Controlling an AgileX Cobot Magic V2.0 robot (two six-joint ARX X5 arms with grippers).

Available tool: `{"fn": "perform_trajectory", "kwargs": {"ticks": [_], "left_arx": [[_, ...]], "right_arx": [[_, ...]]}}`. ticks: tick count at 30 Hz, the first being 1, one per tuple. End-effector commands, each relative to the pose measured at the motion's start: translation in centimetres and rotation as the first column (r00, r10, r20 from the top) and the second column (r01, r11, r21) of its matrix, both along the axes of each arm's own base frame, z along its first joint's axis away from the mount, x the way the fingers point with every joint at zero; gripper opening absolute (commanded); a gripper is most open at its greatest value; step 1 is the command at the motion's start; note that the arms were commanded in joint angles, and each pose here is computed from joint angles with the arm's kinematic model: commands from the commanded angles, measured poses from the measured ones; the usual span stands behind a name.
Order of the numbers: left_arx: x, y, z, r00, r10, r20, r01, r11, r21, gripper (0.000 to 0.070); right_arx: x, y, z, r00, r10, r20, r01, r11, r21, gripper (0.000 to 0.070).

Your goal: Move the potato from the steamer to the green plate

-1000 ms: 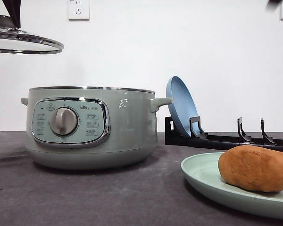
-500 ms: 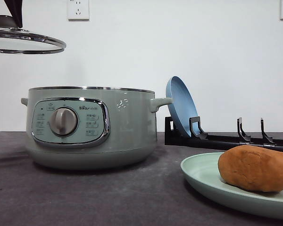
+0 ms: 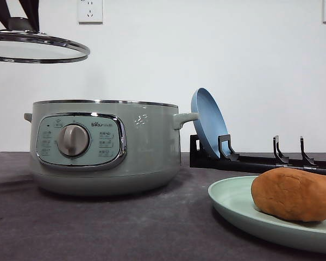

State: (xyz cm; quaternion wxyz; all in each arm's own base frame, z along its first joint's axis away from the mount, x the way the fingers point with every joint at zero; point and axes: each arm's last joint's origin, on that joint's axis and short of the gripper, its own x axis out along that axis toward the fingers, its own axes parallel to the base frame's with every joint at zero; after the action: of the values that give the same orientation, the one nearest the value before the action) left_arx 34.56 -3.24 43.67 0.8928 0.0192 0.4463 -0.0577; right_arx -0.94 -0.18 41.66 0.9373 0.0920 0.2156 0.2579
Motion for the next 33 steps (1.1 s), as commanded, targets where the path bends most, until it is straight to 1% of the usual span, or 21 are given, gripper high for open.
{"fn": "perform_trajectory", "kwargs": {"ticks": [1,13,21,26,33], "left_arx": [[0.1,-0.6,1.1,0.997,-0.015,0.07,0.016,1.0,-0.014,0.001],[-0.5,-4.7,1.1,0.99,-0.12,0.075,0.122,0.992,-0.026,0.001],[-1.5,-8.4,1.0,0.972,-0.226,0.071,0.228,0.973,-0.027,0.001],[-1.8,-10.3,0.5,0.959,-0.278,0.052,0.279,0.96,-0.025,0.001],[-1.8,-11.7,-0.4,0.95,-0.31,0.021,0.311,0.95,-0.022,0.001]], "right_arx": [[-0.1,-0.1,0.5,1.0,-0.002,0.023,0.001,1.0,0.026,0.0548],[0.1,0.1,1.8,0.99,0.002,0.139,-0.014,0.996,0.086,0.0548],[0.3,0.2,2.8,0.97,0.0,0.244,-0.028,0.993,0.114,0.0548],[0.3,0.2,2.8,0.968,0.0,0.251,-0.029,0.993,0.111,0.0548],[0.3,0.2,2.8,0.968,0.002,0.252,-0.03,0.994,0.107,0.0548]]}}
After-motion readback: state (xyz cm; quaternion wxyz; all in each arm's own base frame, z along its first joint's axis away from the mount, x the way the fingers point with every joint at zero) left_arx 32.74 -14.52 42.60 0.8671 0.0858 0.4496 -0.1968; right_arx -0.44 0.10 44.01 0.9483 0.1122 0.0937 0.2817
